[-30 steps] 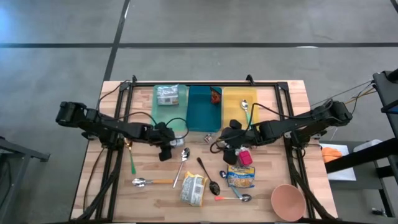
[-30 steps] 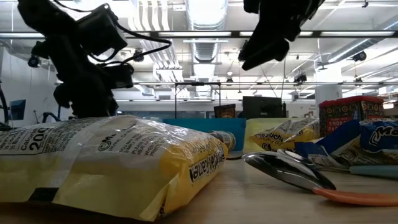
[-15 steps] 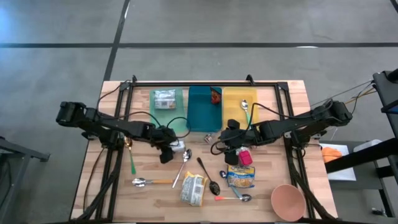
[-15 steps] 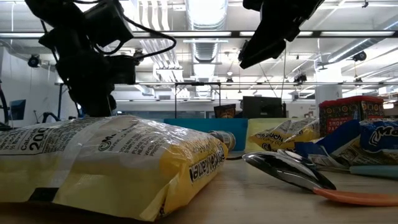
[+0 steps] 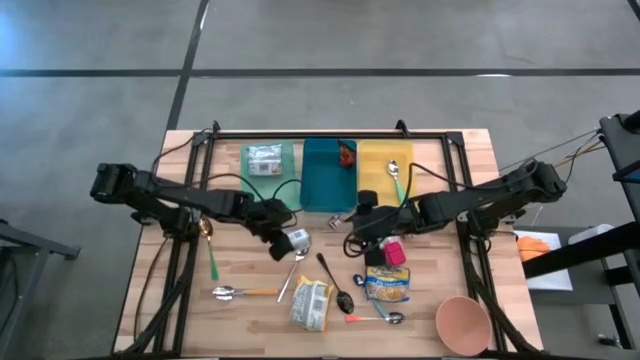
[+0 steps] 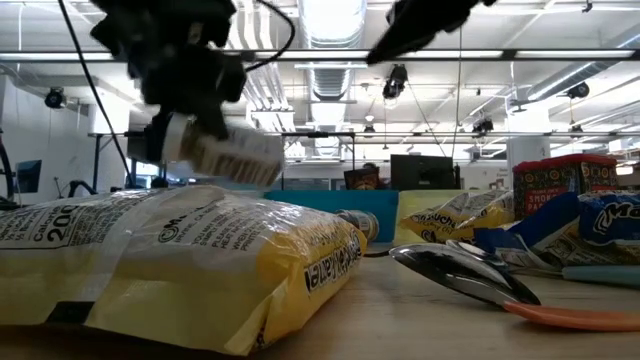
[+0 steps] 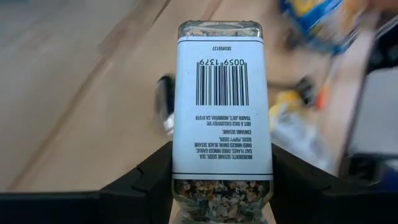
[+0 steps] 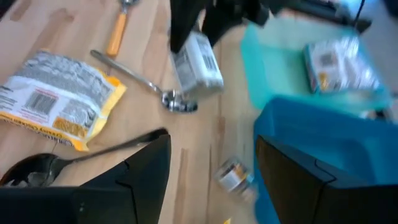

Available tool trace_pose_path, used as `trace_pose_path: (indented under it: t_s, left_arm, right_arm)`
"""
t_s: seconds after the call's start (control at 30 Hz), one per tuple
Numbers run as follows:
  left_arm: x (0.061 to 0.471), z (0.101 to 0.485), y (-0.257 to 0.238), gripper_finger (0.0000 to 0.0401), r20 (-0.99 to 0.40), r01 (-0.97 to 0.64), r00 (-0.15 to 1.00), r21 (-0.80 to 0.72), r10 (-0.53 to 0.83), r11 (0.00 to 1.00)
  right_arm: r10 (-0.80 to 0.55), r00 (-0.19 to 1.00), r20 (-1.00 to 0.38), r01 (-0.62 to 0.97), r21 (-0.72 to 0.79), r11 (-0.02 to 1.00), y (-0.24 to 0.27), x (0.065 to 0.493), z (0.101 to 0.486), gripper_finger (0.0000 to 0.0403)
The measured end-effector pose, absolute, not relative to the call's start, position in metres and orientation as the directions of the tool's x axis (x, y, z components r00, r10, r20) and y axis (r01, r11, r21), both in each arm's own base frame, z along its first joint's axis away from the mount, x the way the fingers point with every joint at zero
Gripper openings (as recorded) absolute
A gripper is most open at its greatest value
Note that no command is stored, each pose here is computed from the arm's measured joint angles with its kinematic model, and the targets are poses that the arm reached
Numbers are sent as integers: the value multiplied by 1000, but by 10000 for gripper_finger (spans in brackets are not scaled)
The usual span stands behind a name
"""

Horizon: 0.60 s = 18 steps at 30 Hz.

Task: Pick & Place Food Item
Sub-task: Put the white seasoning bottle into the blue bin

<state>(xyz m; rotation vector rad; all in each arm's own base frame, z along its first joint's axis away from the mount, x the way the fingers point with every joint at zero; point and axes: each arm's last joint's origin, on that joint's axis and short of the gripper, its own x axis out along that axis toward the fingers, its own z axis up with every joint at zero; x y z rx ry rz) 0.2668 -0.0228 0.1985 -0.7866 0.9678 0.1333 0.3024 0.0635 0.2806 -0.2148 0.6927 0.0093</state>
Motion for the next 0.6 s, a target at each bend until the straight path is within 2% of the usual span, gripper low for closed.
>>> trace_pose_path:
  t_s: [0.17,0.33,0.6]
  left_arm:
    - [283,229,-13,197,-713,-462,667,-623,-216,631]
    - [293,255,3,197,-651,-472,735,-691,-188,547]
    - [299,273,6,197,-578,-384,773,-754,-261,533]
  right_arm:
    - [-65,792,-606,-138,-282,949,66,313,297,231]
    - [-197,744,-638,-162,-458,874,71,327,306,231]
    - [-374,677,-633,-103,-585,805,74,351,319,231]
